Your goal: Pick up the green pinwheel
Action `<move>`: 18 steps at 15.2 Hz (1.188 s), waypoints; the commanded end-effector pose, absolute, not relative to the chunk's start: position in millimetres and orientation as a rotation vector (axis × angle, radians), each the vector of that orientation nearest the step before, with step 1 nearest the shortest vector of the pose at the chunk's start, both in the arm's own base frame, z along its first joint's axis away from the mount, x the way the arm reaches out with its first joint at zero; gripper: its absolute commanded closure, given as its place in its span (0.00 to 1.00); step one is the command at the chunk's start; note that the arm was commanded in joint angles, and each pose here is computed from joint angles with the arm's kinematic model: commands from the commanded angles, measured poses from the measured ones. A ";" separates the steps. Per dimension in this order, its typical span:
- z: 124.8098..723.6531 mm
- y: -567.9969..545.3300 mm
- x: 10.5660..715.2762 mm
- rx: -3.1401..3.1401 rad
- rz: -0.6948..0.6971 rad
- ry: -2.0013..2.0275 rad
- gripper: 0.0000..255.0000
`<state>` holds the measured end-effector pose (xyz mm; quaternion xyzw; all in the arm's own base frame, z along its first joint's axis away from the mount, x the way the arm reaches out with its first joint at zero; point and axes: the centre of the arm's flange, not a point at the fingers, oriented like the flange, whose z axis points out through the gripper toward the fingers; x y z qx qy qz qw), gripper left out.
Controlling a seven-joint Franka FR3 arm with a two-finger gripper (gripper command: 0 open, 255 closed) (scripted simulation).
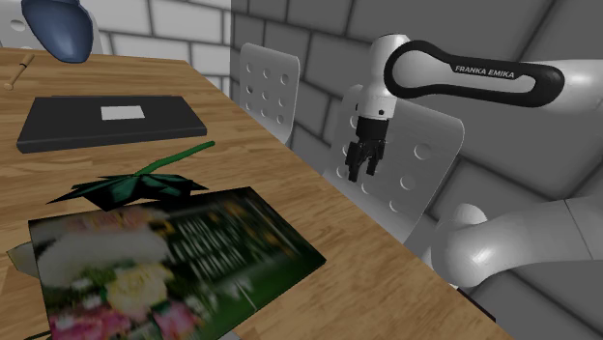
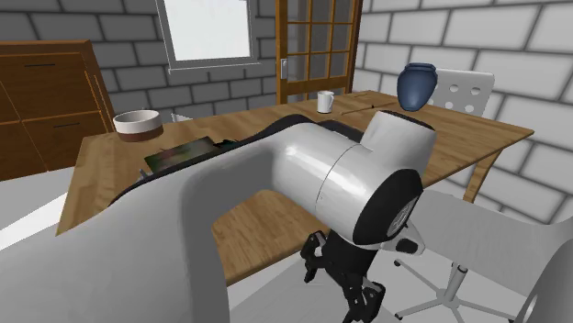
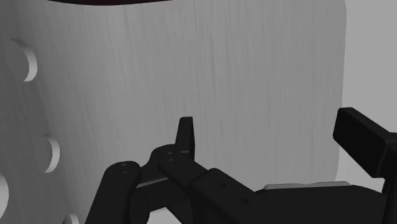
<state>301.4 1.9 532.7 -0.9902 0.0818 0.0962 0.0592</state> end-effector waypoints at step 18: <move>593.1 205.6 351.2 -2.868 0.265 0.977 0.00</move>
